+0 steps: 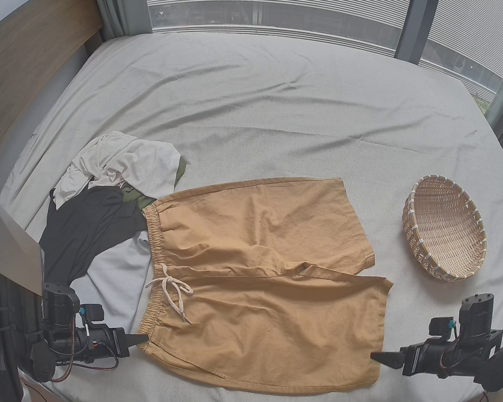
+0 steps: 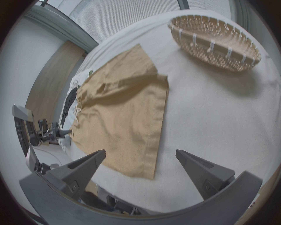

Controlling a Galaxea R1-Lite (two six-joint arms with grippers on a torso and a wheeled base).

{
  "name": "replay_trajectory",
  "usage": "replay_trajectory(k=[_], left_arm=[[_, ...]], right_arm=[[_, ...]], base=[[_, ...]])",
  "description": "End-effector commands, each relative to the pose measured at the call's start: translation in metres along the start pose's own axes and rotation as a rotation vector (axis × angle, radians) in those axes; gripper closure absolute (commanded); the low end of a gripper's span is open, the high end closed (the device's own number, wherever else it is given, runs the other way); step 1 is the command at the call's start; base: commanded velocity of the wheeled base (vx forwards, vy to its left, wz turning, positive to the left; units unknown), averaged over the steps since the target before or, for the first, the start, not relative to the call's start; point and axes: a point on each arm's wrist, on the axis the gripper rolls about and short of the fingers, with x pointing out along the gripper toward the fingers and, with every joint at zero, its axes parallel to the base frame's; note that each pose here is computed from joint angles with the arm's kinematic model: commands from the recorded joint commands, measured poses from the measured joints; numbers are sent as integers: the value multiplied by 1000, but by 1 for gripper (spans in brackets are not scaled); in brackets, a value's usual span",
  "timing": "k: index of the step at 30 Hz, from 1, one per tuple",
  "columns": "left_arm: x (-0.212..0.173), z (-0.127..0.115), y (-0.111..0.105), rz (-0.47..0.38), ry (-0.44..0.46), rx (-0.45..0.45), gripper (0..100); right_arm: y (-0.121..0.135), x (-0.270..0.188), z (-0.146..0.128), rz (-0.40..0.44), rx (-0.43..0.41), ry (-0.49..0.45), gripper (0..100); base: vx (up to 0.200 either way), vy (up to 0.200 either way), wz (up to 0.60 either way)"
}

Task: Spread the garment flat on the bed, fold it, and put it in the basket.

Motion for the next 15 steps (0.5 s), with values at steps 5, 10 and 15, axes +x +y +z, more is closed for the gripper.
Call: replay_trajectory(k=[5, 10, 15], left_arm=[[-3, -2, -1, 3, 7, -4, 100], [-3, -2, -1, 5, 7, -4, 100], [-3, -2, -1, 4, 5, -3, 100]], right_arm=[[-4, 26, -28, -10, 23, 205, 0], [-7, 35, -31, -16, 34, 230, 0], [-10, 44, -35, -15, 38, 235, 0]], base=[[0, 0, 0], [0, 0, 0], [0, 0, 0]])
